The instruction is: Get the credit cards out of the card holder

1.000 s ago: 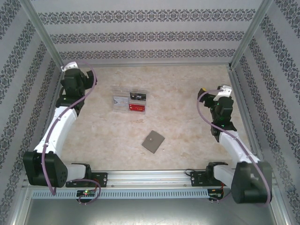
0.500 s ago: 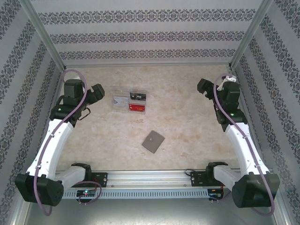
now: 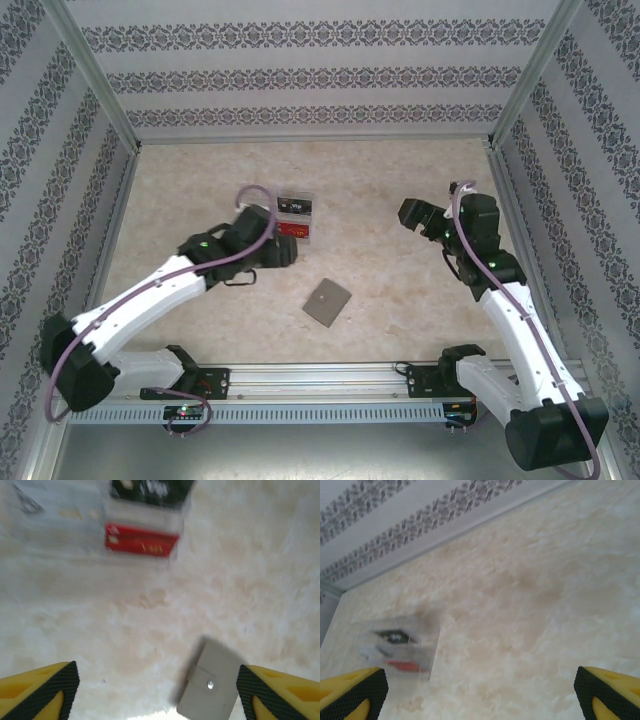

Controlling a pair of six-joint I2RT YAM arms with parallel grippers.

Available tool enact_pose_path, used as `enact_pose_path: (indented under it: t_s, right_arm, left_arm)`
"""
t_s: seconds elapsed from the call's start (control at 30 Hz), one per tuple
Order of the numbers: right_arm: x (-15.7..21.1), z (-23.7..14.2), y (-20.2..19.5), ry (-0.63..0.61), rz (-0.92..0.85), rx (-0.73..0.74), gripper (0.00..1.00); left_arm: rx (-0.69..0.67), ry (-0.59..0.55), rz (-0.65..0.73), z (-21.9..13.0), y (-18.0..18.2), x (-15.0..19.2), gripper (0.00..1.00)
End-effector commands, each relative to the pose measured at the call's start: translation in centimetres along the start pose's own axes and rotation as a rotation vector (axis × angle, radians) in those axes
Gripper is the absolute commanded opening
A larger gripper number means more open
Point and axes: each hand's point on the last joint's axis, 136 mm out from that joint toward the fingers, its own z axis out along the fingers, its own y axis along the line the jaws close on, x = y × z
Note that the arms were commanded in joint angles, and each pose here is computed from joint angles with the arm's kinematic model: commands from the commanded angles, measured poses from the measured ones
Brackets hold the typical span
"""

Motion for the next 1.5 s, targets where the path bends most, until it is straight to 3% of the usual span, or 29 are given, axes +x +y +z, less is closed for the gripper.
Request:
enact_pose_path:
  t_s: [0.0,0.3,0.53,1.03,1.13,1.27,1.47]
  right_arm:
    - [2.9,-0.4,0.0,0.081,-0.001,-0.017,0.98]
    - [4.6,-2.0,0.5,0.116,-0.023,-0.034,0.98]
    - [5.0,-2.4,0.5,0.120,-0.007,-0.036,0.98]
    - [5.4,-2.9,1.1,0.132,-0.010,-0.058,0.98]
    - [5.6,-2.8,1.4,0.144,-0.014,-0.069,0.98]
    - [6.0,-2.7,1.9,0.160,-0.022,-0.086,0.98]
    - [7.6,-1.9,3.2,0.215,-0.031,-0.122,0.98]
  left_arm:
    - [-0.067,0.078,0.092,1.8,-1.3,3.2,0.78]
    - [-0.019,0.251,0.284,6.4,-6.4,8.2,0.55]
    - [-0.030,0.359,0.388,8.9,-7.7,11.3,0.41]
    - [-0.175,0.449,0.467,12.1,-6.0,13.2,0.39]
    - [-0.223,0.461,0.482,12.5,-5.0,13.5,0.31]
    - [-0.245,0.461,0.484,12.4,-4.4,13.6,0.00]
    - [-0.197,0.384,0.384,11.2,-5.2,11.9,0.00]
